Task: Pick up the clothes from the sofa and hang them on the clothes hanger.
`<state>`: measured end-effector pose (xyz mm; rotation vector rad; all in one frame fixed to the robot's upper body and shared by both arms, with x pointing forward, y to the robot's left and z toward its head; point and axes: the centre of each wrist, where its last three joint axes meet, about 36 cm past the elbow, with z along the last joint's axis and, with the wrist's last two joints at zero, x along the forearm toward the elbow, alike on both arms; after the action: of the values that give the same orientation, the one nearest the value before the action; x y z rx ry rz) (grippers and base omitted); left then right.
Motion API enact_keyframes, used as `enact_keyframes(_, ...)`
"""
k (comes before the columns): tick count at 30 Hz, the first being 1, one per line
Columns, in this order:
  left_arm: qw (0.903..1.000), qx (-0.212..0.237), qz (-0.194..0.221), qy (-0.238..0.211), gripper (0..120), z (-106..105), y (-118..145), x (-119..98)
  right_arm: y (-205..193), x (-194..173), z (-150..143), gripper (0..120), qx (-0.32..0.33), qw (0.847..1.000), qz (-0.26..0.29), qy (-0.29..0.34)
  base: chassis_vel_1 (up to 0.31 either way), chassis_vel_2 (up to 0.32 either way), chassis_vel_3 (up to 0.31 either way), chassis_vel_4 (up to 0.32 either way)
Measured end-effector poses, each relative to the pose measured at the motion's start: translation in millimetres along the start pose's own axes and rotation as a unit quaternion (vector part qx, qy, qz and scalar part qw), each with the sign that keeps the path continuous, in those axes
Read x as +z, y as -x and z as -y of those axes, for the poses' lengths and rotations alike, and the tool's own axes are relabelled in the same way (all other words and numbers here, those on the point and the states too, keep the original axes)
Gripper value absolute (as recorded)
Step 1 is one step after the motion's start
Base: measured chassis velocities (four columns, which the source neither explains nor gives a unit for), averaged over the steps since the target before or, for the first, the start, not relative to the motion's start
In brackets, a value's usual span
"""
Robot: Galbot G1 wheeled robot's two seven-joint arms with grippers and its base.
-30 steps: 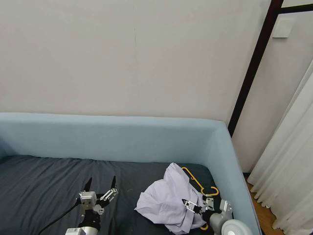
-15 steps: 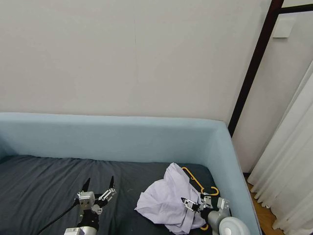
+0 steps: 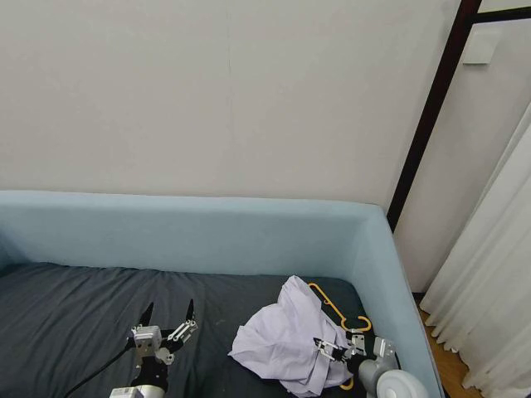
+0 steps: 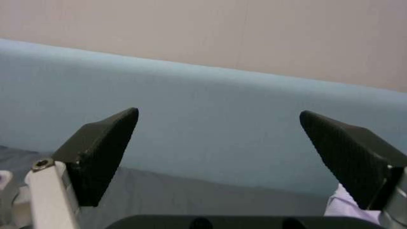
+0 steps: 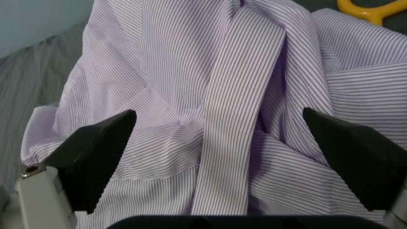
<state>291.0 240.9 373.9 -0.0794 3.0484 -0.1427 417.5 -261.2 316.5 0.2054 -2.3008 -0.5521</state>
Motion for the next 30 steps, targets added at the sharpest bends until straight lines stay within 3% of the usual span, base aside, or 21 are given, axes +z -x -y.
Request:
enact_keyframes(4, 1.0, 0.001, 0.0, 0.002, 100, -0.6, -0.7, -1.0, 4.3, 1.4, 1.8, 98, -0.009, 1.0, 0.0, 0.0, 0.0, 0.0, 0.0, 0.0)
enact_keyframes(8, 1.0, 0.0, 0.0, 0.005, 100, -2.5, -1.0, -1.4, 5.5, 1.4, 2.4, 87, -0.015, 1.0, 0.003, 0.001, 0.0, 0.0, 0.0, 0.0)
enact_keyframes(30, 1.0, 0.003, 0.001, 0.003, 100, -0.5, 0.2, -1.3, -3.6, 4.5, -0.6, 4, -0.06, 0.997, 0.047, 0.003, 0.0, 0.0, 0.0, 0.0)
